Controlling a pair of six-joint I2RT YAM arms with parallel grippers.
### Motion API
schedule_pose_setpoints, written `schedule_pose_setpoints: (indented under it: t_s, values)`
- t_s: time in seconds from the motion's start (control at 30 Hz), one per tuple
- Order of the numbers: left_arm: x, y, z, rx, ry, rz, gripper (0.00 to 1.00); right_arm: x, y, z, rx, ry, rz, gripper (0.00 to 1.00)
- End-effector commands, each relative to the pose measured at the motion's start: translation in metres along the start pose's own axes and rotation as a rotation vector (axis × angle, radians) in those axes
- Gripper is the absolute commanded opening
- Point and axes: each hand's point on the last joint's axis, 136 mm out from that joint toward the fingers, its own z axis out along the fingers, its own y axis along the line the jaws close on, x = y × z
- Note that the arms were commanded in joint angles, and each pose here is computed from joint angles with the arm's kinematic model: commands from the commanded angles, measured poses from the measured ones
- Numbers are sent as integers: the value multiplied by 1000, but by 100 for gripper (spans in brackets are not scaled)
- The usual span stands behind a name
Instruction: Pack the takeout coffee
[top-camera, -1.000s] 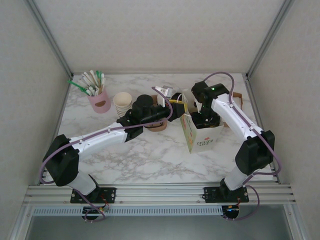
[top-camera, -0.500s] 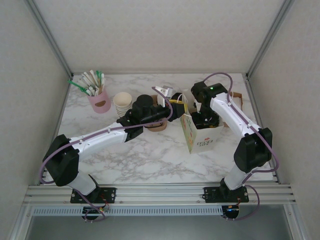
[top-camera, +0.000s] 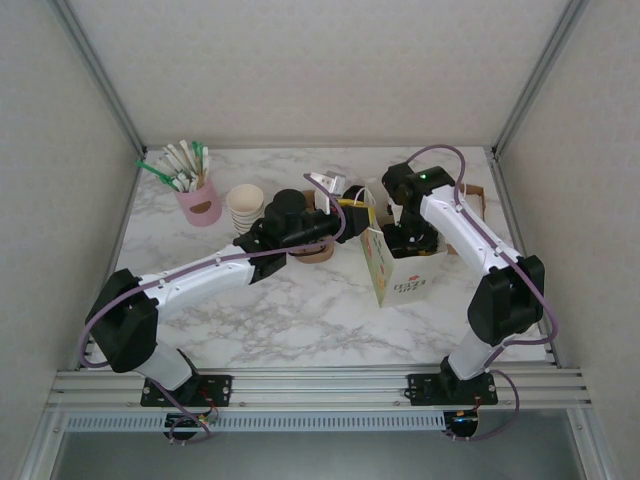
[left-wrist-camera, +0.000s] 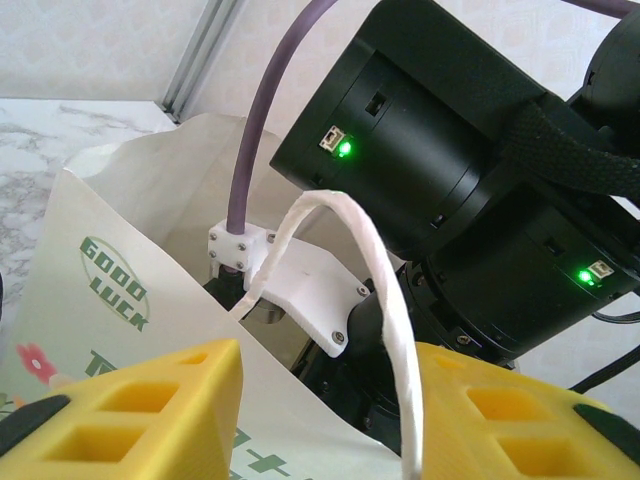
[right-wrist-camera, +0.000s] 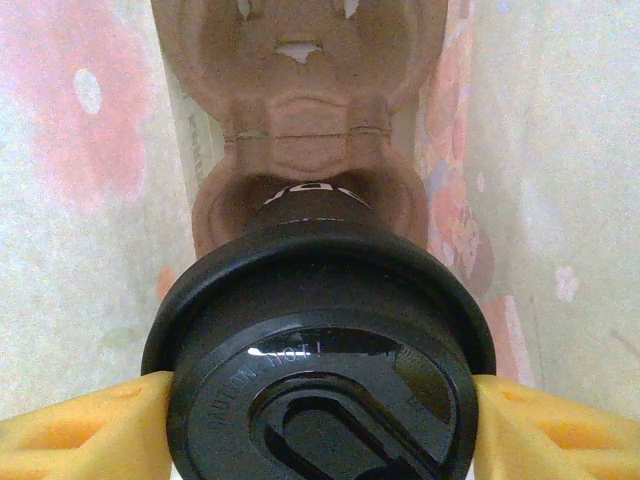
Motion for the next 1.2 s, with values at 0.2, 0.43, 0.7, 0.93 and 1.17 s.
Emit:
schedule_pose_setpoints:
  t_s: [0.2, 0.43, 0.7, 0.93, 1.17]
  values:
    - [-10, -8, -2, 12, -31, 21, 45, -4, 0, 9, -12, -6, 9, 70]
    - [-10, -8, -2, 12, -32, 21, 45, -6, 3, 16, -20, -4, 7, 70]
    - [-10, -8, -2, 11, -32, 22, 45, -7, 2, 21, -23, -1, 9, 70]
    - [-10, -8, -2, 10, -32, 22, 45, -10, 1, 21, -23, -6, 12, 70]
    - [-9, -7, -2, 9, -31, 19, 45, -13, 1, 25, -22, -17, 11, 69]
